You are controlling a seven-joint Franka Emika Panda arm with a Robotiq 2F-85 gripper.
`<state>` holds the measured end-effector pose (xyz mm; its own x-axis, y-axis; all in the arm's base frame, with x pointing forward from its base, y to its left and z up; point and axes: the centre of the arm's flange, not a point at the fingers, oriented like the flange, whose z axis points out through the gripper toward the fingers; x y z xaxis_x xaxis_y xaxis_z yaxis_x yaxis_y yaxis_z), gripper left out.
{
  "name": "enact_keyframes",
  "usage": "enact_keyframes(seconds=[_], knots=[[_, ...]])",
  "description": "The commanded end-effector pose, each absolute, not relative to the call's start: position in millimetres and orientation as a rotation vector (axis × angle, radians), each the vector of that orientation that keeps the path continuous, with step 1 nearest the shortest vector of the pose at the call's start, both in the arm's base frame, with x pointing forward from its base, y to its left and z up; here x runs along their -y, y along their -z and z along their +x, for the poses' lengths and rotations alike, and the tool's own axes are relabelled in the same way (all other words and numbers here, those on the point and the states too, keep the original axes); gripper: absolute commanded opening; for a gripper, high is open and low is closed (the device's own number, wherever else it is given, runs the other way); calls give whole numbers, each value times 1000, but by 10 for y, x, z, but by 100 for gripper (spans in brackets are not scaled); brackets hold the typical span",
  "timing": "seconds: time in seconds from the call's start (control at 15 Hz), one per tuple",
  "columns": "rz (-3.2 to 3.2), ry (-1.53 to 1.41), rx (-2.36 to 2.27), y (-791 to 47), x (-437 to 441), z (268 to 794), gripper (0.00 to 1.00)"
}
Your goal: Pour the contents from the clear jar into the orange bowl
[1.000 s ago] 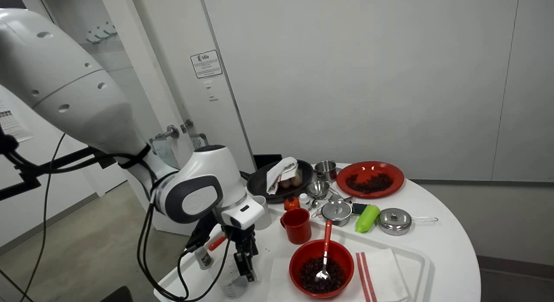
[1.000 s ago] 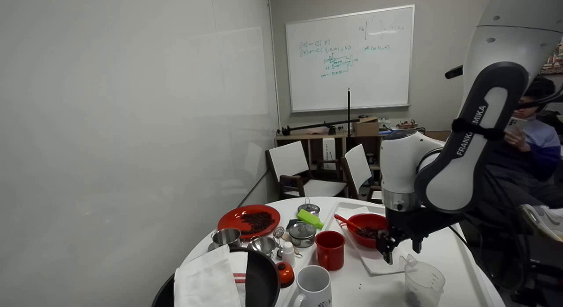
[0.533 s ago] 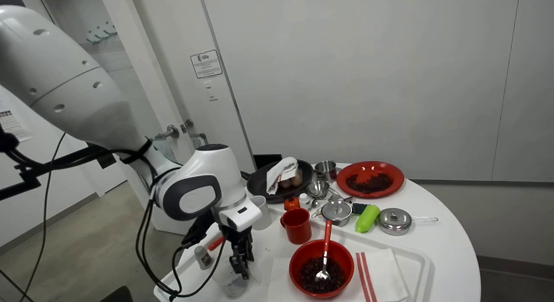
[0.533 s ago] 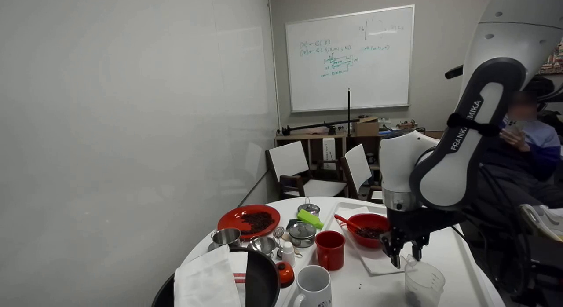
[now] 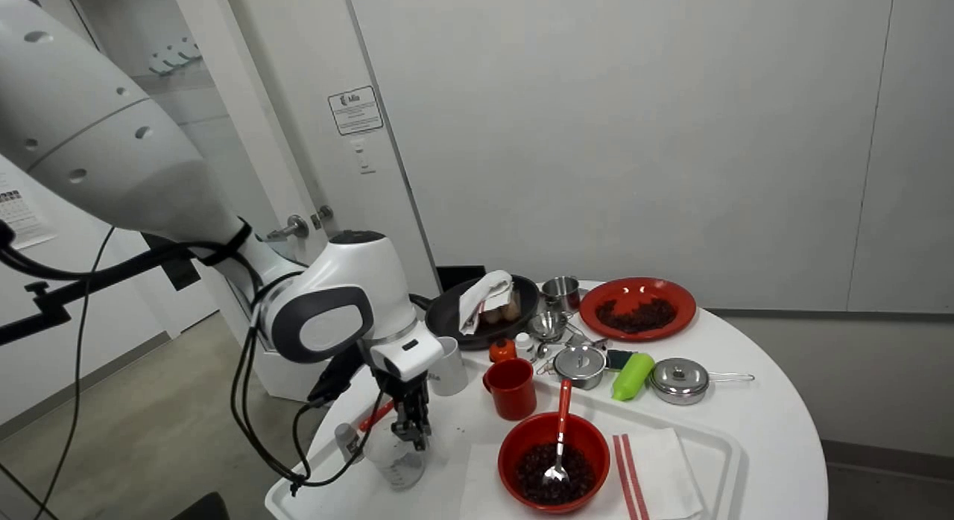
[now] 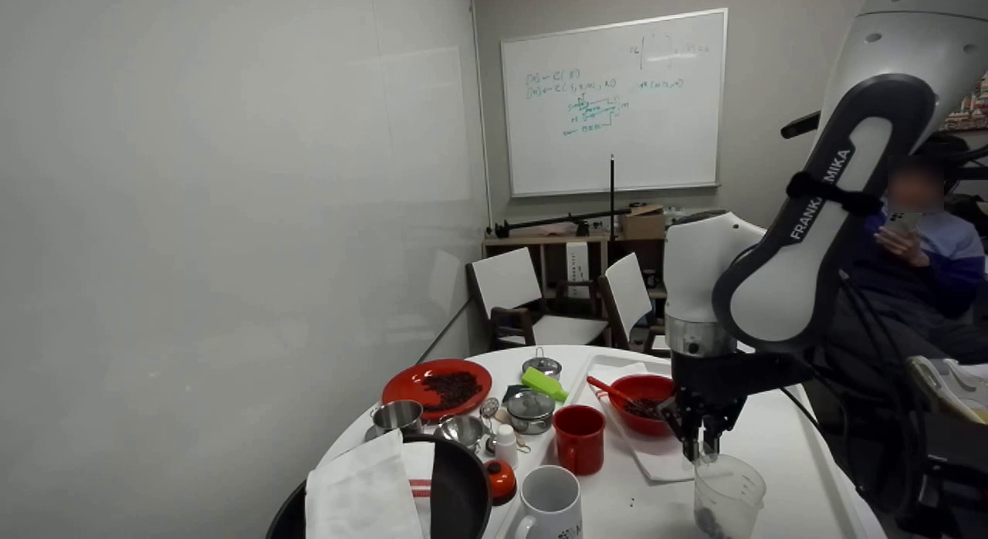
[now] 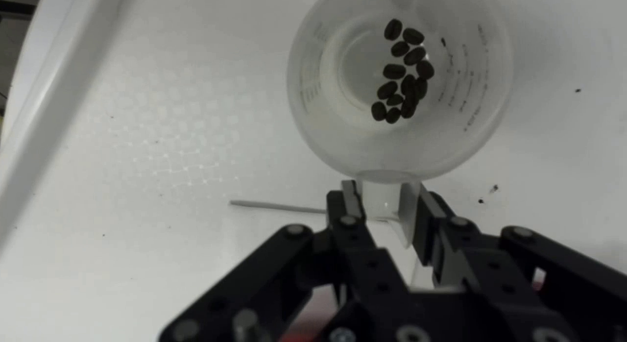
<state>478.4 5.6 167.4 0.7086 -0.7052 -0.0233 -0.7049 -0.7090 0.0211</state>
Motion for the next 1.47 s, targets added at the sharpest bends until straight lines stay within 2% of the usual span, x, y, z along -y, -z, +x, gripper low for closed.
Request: enact_keyframes(seconds=[0.0,0.67,1.4], knots=[[2996,17,1171,-2158,-187,4738,11],[2943,-278,835,-3282,-215,4851,11],[2961,-174,792,-3014,111,5271,11]])
